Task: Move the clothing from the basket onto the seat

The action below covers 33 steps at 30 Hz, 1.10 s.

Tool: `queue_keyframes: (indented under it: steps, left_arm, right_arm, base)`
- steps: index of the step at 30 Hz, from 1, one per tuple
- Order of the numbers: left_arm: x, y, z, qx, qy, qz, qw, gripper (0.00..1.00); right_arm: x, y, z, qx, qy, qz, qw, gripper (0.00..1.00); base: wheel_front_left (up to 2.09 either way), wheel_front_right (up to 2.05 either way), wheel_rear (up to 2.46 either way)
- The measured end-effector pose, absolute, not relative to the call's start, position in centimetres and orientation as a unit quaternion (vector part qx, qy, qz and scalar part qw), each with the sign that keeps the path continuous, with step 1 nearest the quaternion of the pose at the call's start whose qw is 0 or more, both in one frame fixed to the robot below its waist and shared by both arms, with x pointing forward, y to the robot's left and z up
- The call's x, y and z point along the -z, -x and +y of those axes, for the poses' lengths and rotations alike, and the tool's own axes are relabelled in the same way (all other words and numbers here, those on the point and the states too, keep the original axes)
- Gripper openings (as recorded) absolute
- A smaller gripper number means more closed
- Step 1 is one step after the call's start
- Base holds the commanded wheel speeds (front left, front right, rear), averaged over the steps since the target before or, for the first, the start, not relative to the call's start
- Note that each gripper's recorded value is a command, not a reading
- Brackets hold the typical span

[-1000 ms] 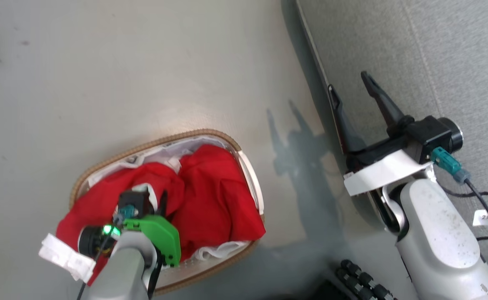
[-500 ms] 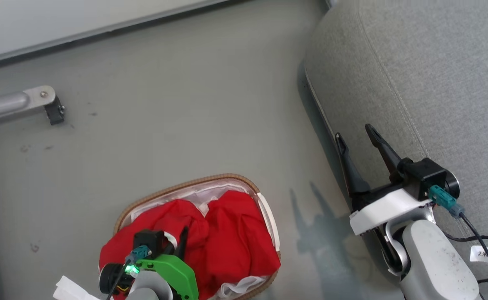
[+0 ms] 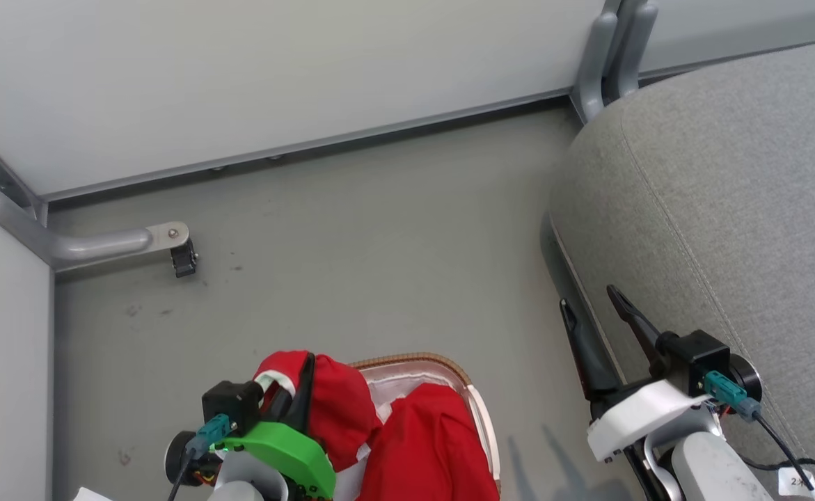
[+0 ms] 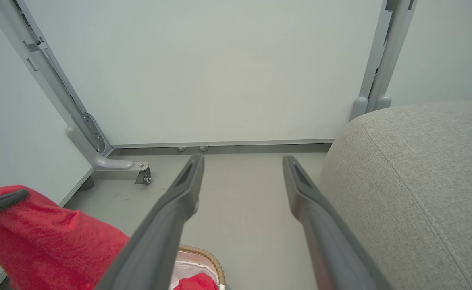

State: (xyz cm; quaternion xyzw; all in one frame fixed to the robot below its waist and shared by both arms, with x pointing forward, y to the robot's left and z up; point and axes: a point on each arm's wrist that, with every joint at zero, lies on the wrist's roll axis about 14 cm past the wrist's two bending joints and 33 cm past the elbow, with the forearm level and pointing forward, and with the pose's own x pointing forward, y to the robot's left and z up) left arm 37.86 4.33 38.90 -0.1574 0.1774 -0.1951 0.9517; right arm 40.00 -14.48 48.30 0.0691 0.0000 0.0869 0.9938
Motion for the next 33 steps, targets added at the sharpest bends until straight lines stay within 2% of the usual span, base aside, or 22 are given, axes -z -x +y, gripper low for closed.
queue_keyframes:
  steps: [8, 17, 22, 28, 33]
  left_arm:
    - [-48.8, -40.0, 3.9, 0.217, 0.165, 0.026, 0.962, 0.00]
    - [-59.5, -40.0, 1.3, 0.278, 0.182, -0.116, 0.936, 0.00]
    - [-60.2, -39.0, -0.2, 0.304, 0.174, -0.123, 0.929, 0.00]
    - [-59.8, -37.8, -1.7, 0.330, 0.174, -0.112, 0.921, 0.00]
    - [-59.3, -37.0, -2.4, 0.342, 0.179, -0.102, 0.917, 0.00]
  right_arm:
    - [-49.0, -38.1, -13.6, -0.100, -0.071, -0.008, 0.992, 1.00]
    - [-49.1, -36.3, -11.5, -0.133, -0.069, -0.007, 0.989, 1.00]
    - [-50.7, -35.9, -7.9, -0.189, -0.090, -0.023, 0.978, 1.00]
    - [-55.3, -35.6, -2.4, -0.292, -0.076, -0.083, 0.950, 1.00]
    - [-58.1, -35.9, 0.4, -0.335, -0.089, -0.114, 0.931, 1.00]
  base:
    - [0.00, 0.00, 0.00]
    - [0.00, 0.00, 0.00]
    - [0.00, 0.00, 0.00]
    - [0.00, 0.00, 0.00]
    - [0.00, 0.00, 0.00]
